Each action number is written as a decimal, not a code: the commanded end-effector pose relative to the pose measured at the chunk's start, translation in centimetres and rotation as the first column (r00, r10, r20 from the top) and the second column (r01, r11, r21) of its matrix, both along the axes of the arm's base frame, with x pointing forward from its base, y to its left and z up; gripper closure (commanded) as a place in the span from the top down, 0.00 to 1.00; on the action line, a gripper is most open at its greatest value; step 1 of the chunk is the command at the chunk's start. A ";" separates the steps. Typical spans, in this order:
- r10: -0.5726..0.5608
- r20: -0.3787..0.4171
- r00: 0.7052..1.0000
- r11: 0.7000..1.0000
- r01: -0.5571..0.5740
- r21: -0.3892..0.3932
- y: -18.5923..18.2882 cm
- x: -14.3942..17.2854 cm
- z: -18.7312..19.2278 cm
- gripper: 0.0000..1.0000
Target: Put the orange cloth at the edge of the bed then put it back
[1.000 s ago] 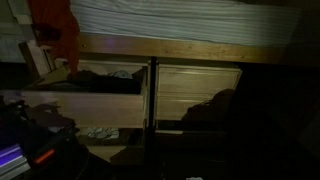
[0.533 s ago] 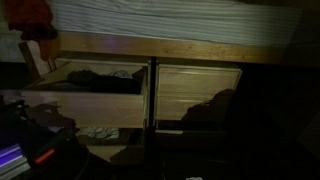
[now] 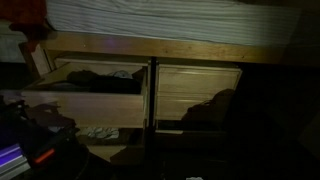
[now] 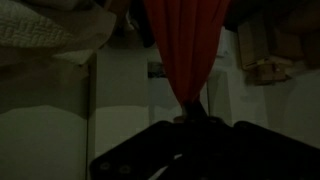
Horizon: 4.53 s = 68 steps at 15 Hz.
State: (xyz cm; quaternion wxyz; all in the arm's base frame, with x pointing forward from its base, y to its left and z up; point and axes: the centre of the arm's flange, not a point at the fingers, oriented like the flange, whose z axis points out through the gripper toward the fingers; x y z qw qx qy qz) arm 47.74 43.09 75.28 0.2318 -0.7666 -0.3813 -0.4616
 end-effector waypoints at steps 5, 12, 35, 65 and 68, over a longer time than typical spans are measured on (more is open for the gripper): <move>0.081 0.084 0.993 0.986 -0.092 0.136 -1.5 6.2 -5.9 0.00; 0.158 0.038 0.987 0.976 -0.162 0.148 -4.4 10.6 -21.3 0.00; -0.325 -0.010 0.946 0.925 0.316 -0.211 -3.4 4.2 -12.4 1.00; -0.301 -0.095 0.949 0.938 0.277 -0.208 -6.6 4.8 -13.8 1.00; -0.157 -0.265 0.951 0.983 0.125 -0.133 -2.3 6.9 -13.7 1.00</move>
